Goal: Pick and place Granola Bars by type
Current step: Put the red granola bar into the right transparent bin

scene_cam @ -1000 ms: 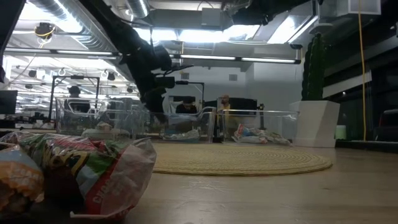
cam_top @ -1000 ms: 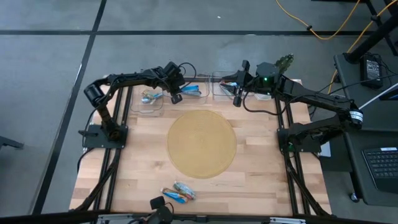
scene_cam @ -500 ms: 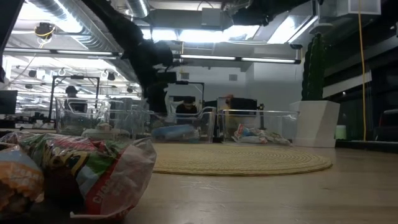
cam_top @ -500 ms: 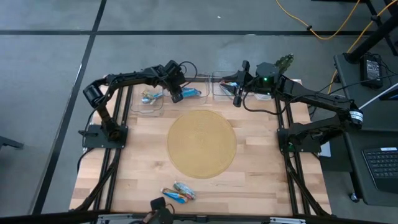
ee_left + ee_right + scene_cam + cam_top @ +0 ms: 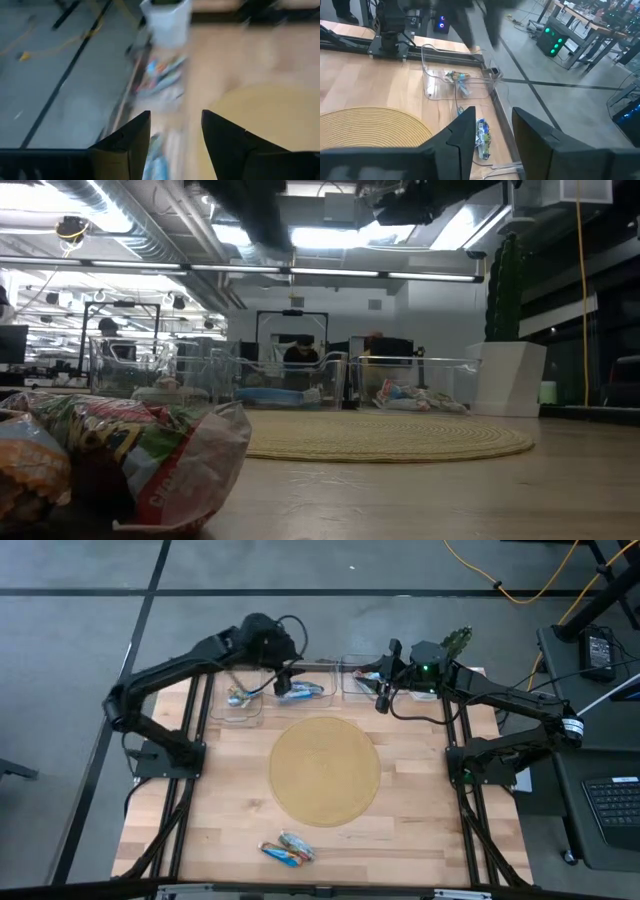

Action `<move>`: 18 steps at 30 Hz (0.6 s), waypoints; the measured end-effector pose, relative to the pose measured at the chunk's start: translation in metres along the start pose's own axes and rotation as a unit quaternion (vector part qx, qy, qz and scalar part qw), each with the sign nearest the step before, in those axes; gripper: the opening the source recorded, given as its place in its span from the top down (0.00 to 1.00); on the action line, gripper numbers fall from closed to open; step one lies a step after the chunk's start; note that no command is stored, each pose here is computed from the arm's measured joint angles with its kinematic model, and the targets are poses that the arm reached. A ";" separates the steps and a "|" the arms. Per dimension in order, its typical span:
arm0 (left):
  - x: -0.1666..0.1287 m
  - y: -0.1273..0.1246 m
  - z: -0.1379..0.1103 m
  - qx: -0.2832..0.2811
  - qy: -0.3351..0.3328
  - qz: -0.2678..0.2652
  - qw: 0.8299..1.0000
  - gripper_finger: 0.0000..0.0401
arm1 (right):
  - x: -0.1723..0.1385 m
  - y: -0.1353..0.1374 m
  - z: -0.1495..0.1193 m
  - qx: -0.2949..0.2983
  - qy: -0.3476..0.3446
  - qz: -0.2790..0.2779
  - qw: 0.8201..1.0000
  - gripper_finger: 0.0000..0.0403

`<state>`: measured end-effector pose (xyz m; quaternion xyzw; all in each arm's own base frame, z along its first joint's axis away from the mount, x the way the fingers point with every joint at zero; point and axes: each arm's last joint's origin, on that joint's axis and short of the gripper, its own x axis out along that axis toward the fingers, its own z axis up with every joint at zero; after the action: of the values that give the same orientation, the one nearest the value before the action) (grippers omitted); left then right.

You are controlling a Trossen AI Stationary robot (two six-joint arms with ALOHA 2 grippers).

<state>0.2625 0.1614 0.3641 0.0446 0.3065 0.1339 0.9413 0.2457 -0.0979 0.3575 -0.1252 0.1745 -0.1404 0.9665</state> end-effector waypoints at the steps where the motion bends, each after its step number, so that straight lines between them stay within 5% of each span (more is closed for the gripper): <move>1: -0.011 -0.006 0.005 0.001 -0.019 -0.014 1.000 0.58 | 0.000 0.000 0.000 -0.002 0.000 0.000 1.000 0.67; 7: -0.067 -0.049 0.014 0.025 -0.063 -0.088 0.994 0.60 | 0.000 0.000 0.000 -0.036 0.001 0.000 0.999 0.68; 18: -0.111 -0.124 -0.011 0.075 0.055 -0.242 0.966 0.66 | 0.000 0.000 0.000 -0.035 0.002 0.001 0.999 0.68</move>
<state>0.1981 0.0119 0.3975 0.0321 0.3690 -0.1194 0.9212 0.2456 -0.0977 0.3571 -0.1589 0.1811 -0.1336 0.9613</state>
